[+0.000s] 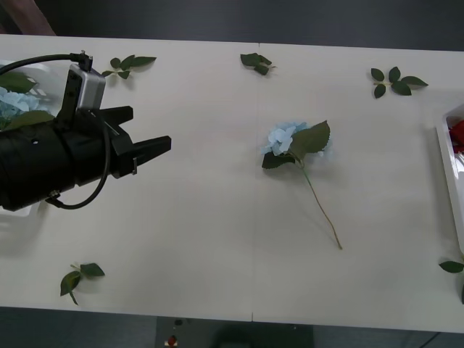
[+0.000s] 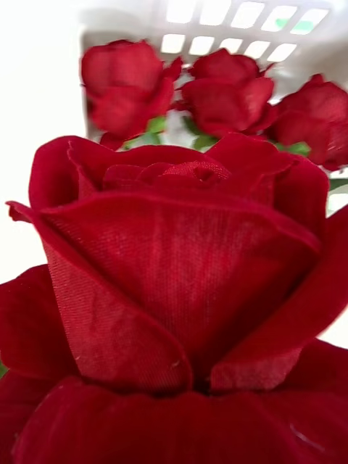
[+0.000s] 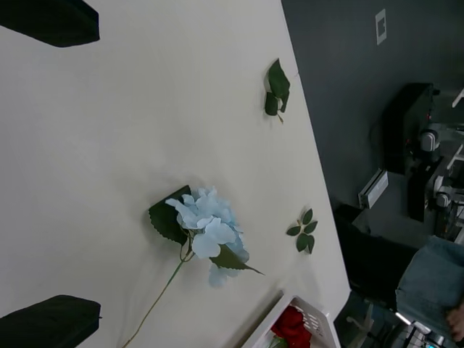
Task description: Put the red flowers into the right box and the blue flowers into the left box
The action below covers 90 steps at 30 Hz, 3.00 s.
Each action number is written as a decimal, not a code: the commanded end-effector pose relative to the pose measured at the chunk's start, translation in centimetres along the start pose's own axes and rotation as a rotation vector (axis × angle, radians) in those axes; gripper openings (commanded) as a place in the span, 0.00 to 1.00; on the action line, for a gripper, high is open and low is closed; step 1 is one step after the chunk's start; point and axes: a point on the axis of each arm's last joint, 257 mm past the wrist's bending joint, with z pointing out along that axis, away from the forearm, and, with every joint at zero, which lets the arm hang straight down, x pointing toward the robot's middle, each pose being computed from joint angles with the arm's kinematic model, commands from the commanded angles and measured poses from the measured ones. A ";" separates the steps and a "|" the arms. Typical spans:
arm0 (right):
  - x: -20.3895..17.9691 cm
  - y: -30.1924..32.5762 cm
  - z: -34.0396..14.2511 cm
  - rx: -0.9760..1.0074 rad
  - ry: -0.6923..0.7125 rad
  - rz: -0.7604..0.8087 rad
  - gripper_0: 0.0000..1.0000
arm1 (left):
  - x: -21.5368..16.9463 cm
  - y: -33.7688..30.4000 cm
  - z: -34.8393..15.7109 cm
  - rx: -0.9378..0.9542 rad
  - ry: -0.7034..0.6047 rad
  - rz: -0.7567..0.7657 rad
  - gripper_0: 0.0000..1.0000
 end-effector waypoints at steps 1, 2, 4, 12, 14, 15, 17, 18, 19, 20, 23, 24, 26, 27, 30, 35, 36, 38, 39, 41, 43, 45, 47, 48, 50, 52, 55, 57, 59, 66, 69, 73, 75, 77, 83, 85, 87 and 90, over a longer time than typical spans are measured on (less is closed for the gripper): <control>-1.9 -2.3 0.0 0.046 -0.033 -0.060 0.00 | -0.6 -0.5 0.0 0.016 -0.005 0.051 1.00; -2.2 -2.7 0.3 0.059 -0.043 -0.068 0.00 | -0.6 -0.4 -0.1 0.014 -0.004 0.055 1.00; -2.7 -3.0 0.7 0.074 -0.059 -0.079 0.00 | -0.6 -0.4 -0.1 0.015 -0.004 0.053 1.00; -4.3 -4.6 3.2 0.129 -0.111 -0.100 0.00 | 0.2 -1.2 -0.5 0.039 -0.018 0.012 1.00; -4.7 -4.8 3.3 0.134 -0.119 -0.100 0.00 | 0.4 -1.7 -0.7 0.058 -0.024 -0.004 1.00; -4.7 -4.9 3.4 0.138 -0.123 -0.099 0.00 | 0.6 -1.8 -0.7 0.061 -0.021 -0.007 1.00; -4.7 -5.1 4.0 0.147 -0.131 -0.109 0.00 | 0.9 -2.4 -0.7 0.078 -0.019 -0.011 1.00; -4.6 -5.2 4.3 0.150 -0.131 -0.112 0.00 | 1.0 -2.4 -0.7 0.081 -0.017 -0.009 1.00; -4.7 -5.2 4.7 0.154 -0.136 -0.117 0.00 | 1.1 -2.5 -0.8 0.084 -0.010 -0.001 1.00; -4.5 -5.5 5.5 0.161 -0.141 -0.117 0.00 | 1.2 -2.6 -0.8 0.091 -0.002 0.010 1.00; -4.4 -5.7 7.2 0.180 -0.160 -0.129 0.00 | 1.7 -2.5 -1.0 0.090 0.013 0.025 1.00; -4.3 -6.0 7.8 0.193 -0.167 -0.137 0.00 | 1.9 -2.6 -1.0 0.091 0.017 0.031 1.00; -4.1 -6.2 8.4 0.205 -0.170 -0.144 0.00 | 2.1 -2.6 -1.0 0.089 0.014 0.034 1.00; -4.0 -6.3 8.7 0.206 -0.171 -0.141 0.00 | 2.1 -2.7 -0.9 0.089 0.010 0.032 1.00; -4.1 -6.3 8.7 0.206 -0.172 -0.142 0.15 | 2.3 -2.8 -0.8 0.089 0.009 0.047 1.00; -4.1 -6.6 8.6 0.210 -0.170 -0.151 1.00 | 2.8 -3.0 -1.2 0.108 0.038 0.071 1.00; -4.3 -6.5 8.5 0.209 -0.173 -0.152 1.00 | 2.9 -3.1 -1.3 0.113 0.042 0.072 1.00; -4.6 -6.1 8.2 0.194 -0.164 -0.158 1.00 | 3.1 -3.2 -1.7 0.127 0.051 0.071 1.00; -4.8 -6.0 8.1 0.188 -0.162 -0.157 1.00 | 3.2 -3.3 -1.8 0.130 0.054 0.071 1.00; -5.5 -5.1 7.3 0.156 -0.144 -0.159 1.00 | 3.5 -3.4 -2.1 0.138 0.062 0.075 1.00; -6.2 -4.1 6.3 0.126 -0.130 -0.167 1.00 | 3.7 -3.5 -2.4 0.143 0.069 0.076 1.00; -7.1 -2.4 5.2 0.084 -0.119 -0.183 1.00 | 4.0 -3.9 -2.7 0.150 0.078 0.080 1.00; -7.9 -0.3 4.1 0.026 -0.116 -0.198 1.00 | 4.2 -4.1 -2.9 0.153 0.080 0.079 1.00; -8.1 1.1 3.7 -0.015 -0.114 -0.203 1.00 | 4.3 -4.3 -3.0 0.156 0.077 0.071 1.00; -8.7 4.1 2.9 -0.099 -0.116 -0.218 1.00 | 4.3 -4.8 -3.2 0.165 0.072 0.066 1.00; -9.0 7.0 2.2 -0.188 -0.117 -0.226 1.00 | 4.4 -5.2 -3.5 0.168 0.066 0.066 1.00; -9.1 12.2 1.6 -0.345 -0.116 -0.232 1.00 | 4.3 -5.7 -3.8 0.166 0.053 0.070 1.00; -9.0 14.9 1.4 -0.417 -0.110 -0.243 1.00 | 3.6 -5.7 -3.9 0.155 0.027 0.083 1.00; -9.0 16.6 1.3 -0.455 -0.104 -0.256 1.00 | 3.1 -5.8 -3.8 0.150 0.010 0.092 1.00; -8.5 24.0 1.0 -0.514 -0.065 -0.259 1.00 | 1.2 -5.7 -3.9 0.139 -0.054 0.113 1.00; -8.2 26.9 0.9 -0.492 -0.055 -0.269 1.00 | 0.6 -6.0 -4.2 0.159 -0.070 0.108 1.00; -7.6 30.0 0.9 -0.476 -0.040 -0.266 1.00 | -0.5 -7.0 -4.6 0.199 -0.113 0.119 1.00; -7.0 31.8 1.1 -0.470 -0.026 -0.262 1.00 | -0.8 -7.3 -4.8 0.212 -0.126 0.120 1.00; -6.6 32.9 1.4 -0.464 -0.017 -0.264 1.00 | -0.9 -7.5 -4.8 0.219 -0.129 0.119 1.00; -5.0 36.3 2.5 -0.431 0.003 -0.264 1.00 | -1.2 -7.5 -5.0 0.224 -0.138 0.127 1.00; -4.4 37.4 3.0 -0.420 0.006 -0.263 1.00 | -1.2 -7.5 -5.0 0.225 -0.138 0.128 1.00; -4.0 38.5 3.4 -0.411 0.002 -0.265 1.00 | -1.3 -7.6 -5.0 0.228 -0.142 0.126 1.00; -3.2 39.7 3.8 -0.405 0.004 -0.269 1.00 | -1.4 -7.7 -5.1 0.231 -0.144 0.126 1.00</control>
